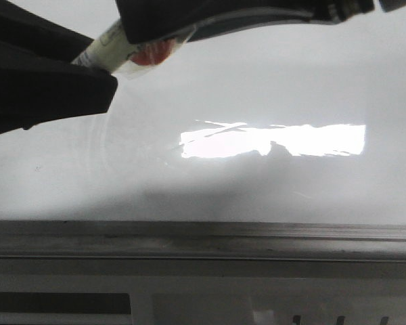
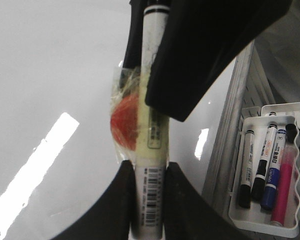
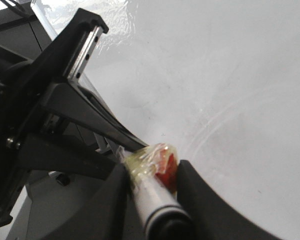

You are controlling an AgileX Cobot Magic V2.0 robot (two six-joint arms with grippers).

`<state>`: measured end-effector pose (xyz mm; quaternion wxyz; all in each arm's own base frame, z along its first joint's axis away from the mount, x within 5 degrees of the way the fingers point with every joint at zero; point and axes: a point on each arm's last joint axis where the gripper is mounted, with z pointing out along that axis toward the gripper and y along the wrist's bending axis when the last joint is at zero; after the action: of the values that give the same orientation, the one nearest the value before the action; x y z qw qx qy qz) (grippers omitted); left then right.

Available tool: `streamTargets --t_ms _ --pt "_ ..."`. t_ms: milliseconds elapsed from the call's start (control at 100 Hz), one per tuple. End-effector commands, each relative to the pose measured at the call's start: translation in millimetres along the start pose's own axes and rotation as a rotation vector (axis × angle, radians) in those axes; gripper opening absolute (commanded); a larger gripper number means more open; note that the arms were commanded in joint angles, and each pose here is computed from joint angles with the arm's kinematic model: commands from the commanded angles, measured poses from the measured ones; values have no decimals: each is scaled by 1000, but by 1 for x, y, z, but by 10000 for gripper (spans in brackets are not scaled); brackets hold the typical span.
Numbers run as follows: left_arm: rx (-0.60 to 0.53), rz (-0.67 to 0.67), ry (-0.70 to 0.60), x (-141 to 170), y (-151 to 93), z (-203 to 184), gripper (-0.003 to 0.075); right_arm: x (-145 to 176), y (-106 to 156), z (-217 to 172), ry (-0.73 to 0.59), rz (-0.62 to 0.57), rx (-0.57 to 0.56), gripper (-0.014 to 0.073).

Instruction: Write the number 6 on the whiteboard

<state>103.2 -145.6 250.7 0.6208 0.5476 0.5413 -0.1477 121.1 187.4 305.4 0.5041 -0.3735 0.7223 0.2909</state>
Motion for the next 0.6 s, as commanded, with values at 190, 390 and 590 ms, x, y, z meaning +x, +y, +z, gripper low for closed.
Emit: streamTargets --t_ms 190,390,590 --pt "-32 -15 -109 -17 7 1 -18 -21 0 -5 -123 -3 5 -64" --pt "-33 -19 -109 -17 7 1 244 -20 0 -5 -117 -3 4 -64" --pt "-152 -171 -134 -21 22 -14 397 -18 -9 -5 -93 59 41 -64"
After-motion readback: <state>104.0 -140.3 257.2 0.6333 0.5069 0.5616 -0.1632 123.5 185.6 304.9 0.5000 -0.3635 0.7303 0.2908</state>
